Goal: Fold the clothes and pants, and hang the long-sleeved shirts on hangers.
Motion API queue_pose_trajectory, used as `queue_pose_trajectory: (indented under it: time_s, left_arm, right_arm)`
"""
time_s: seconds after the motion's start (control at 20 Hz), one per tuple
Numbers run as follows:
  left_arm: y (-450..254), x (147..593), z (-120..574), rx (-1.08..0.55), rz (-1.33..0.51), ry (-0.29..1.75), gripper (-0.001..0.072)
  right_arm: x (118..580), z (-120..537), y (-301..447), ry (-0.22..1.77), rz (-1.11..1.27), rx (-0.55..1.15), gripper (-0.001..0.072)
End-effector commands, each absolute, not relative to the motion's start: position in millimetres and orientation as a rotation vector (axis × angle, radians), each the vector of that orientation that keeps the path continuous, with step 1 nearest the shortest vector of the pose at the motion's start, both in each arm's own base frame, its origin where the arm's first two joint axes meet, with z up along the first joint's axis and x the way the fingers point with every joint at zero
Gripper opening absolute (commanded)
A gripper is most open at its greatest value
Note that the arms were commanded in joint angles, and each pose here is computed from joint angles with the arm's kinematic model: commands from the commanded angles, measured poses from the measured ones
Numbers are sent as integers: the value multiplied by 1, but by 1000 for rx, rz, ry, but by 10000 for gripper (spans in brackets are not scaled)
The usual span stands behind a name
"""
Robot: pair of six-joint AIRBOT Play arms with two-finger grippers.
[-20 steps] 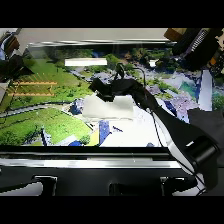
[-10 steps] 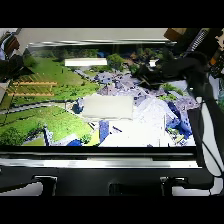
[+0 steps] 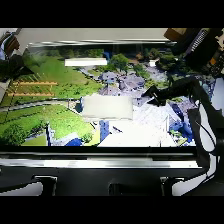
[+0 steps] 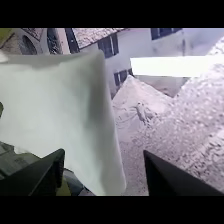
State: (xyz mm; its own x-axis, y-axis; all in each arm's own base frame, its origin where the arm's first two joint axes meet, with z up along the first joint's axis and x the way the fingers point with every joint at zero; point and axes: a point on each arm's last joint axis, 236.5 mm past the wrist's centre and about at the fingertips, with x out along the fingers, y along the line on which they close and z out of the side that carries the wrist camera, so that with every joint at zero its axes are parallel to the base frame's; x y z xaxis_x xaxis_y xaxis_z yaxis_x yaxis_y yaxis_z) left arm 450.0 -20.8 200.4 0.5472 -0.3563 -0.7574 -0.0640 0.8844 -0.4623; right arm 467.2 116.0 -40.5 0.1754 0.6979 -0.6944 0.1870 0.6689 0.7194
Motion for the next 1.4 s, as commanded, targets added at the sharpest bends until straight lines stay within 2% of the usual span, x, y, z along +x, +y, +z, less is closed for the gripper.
queue_pose_trajectory:
  time_s: [0.0, 0.3, 0.45, 0.5, 0.55, 0.6, 0.9, 1.15, 1.35]
  left_arm:
    - [-22, 451, 201, -471, -184, 981, 17]
    - [-23, 452, 187, -482, -181, 1015, 17]
    - [-24, 448, 170, -496, -176, 1059, 17]
    - [-24, 448, 168, -497, -176, 1064, 17]
    - [-24, 448, 168, -497, -176, 1063, 17]
    - [-24, 448, 169, -497, -176, 1062, 17]
    - [-25, 445, 172, -495, -179, 1058, 17]
    - [-26, 441, 170, -493, -184, 1080, 17]
    - [-26, 440, 170, -493, -184, 1081, 17]
  right_arm:
    - [457, -77, 136, 1459, 478, 824, 535]
    - [444, -92, 177, 1513, 551, 790, 535]
    - [441, -96, 192, 1522, 566, 780, 493]
    - [441, -96, 196, 1521, 569, 772, 384]
    - [441, -95, 198, 1518, 572, 779, 228]
    - [443, -91, 200, 1511, 578, 793, 36]
    - [497, -32, 169, 1327, 508, 857, 36]
    - [563, 37, 76, 1080, 354, 984, 35]
    - [591, 86, -13, 881, 234, 1052, 35]
